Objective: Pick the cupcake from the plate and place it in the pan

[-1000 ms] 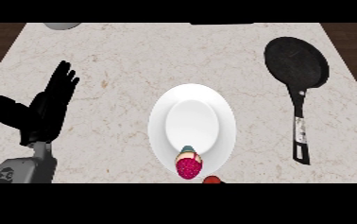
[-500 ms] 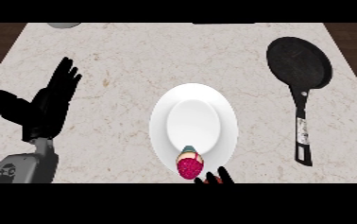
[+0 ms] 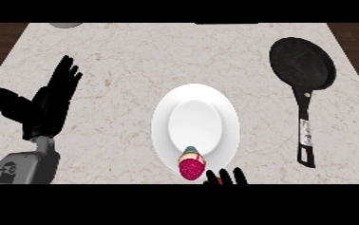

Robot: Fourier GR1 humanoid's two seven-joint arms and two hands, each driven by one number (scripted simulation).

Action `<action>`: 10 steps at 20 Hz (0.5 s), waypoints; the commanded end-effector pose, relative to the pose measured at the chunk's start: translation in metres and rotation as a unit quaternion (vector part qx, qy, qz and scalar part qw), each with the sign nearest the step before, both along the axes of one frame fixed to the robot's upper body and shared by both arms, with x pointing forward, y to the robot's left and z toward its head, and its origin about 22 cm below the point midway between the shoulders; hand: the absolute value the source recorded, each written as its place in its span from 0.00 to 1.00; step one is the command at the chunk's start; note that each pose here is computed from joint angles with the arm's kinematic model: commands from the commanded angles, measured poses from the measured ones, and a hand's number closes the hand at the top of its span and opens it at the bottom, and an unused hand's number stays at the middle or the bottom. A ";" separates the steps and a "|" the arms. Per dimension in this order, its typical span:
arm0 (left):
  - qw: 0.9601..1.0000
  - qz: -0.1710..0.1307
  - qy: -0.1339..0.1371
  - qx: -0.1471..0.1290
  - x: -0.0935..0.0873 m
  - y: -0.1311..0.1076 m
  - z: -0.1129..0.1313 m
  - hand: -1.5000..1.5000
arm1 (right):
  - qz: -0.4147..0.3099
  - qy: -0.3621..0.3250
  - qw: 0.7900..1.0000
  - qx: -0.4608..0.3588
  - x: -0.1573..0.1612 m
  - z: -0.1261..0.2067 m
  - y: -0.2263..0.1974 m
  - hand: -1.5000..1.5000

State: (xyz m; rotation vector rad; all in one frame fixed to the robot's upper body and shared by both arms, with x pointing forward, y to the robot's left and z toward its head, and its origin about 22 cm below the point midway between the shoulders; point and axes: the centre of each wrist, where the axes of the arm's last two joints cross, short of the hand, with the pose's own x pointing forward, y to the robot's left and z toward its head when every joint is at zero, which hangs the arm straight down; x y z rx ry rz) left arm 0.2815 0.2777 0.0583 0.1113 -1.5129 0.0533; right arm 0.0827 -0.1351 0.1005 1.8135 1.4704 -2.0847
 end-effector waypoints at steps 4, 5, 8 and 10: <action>1.000 -0.011 -0.003 -0.001 -0.005 -0.009 -0.005 0.50 | 0.075 0.050 0.996 -0.003 -0.027 -0.045 0.051 0.00; 1.000 -0.005 0.002 0.001 -0.001 -0.005 -0.003 0.50 | 0.076 0.042 0.996 0.008 -0.025 -0.045 0.058 0.00; 1.000 -0.011 -0.006 0.003 0.001 -0.008 -0.001 0.50 | 0.054 0.030 0.998 0.003 -0.020 -0.047 0.061 0.00; 1.000 -0.018 -0.002 0.001 -0.006 0.009 0.001 0.50 | 0.033 0.025 0.999 0.003 -0.017 -0.048 0.062 0.00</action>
